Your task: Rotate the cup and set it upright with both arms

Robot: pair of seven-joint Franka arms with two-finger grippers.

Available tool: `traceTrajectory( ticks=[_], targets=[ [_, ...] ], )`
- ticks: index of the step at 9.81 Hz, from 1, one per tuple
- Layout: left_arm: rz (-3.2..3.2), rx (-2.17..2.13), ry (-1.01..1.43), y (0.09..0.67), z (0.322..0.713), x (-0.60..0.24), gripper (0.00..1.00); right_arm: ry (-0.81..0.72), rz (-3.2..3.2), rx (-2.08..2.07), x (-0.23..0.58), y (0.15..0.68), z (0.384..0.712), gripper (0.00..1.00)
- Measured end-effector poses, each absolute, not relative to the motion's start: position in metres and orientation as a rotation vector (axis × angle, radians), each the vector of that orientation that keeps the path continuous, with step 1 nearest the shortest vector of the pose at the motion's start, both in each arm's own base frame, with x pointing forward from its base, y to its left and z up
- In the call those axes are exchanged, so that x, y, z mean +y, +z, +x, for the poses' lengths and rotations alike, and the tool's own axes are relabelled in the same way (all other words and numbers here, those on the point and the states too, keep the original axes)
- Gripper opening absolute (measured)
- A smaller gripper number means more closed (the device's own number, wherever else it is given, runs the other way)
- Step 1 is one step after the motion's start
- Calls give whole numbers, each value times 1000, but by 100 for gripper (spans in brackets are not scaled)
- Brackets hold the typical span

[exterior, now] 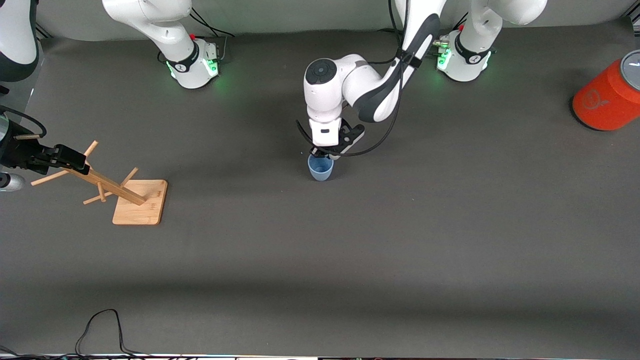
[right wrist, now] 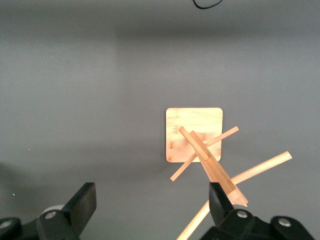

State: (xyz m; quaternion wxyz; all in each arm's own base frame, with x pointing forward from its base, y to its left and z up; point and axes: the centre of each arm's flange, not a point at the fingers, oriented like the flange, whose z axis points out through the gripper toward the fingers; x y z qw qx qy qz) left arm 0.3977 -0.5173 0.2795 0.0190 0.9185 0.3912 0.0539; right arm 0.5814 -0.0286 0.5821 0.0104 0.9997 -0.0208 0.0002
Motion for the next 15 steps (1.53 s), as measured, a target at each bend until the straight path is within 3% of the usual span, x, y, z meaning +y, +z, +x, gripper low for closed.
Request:
traceTrajectory(
  ticks=[4,9,13,15],
  targets=[
    [2863,1216,164,272,397,-517,20,-26,3142,-71,-27,581,579,100],
    [2919,1156,169,281,407,-513,97,-24,3144,-71,-27,582,579,100],
    [3087,856,161,340,441,-487,100,-24,3144,-70,-27,582,579,100],
    [3153,650,134,392,477,-441,100,-24,3144,-68,-26,582,579,100]
  ],
)
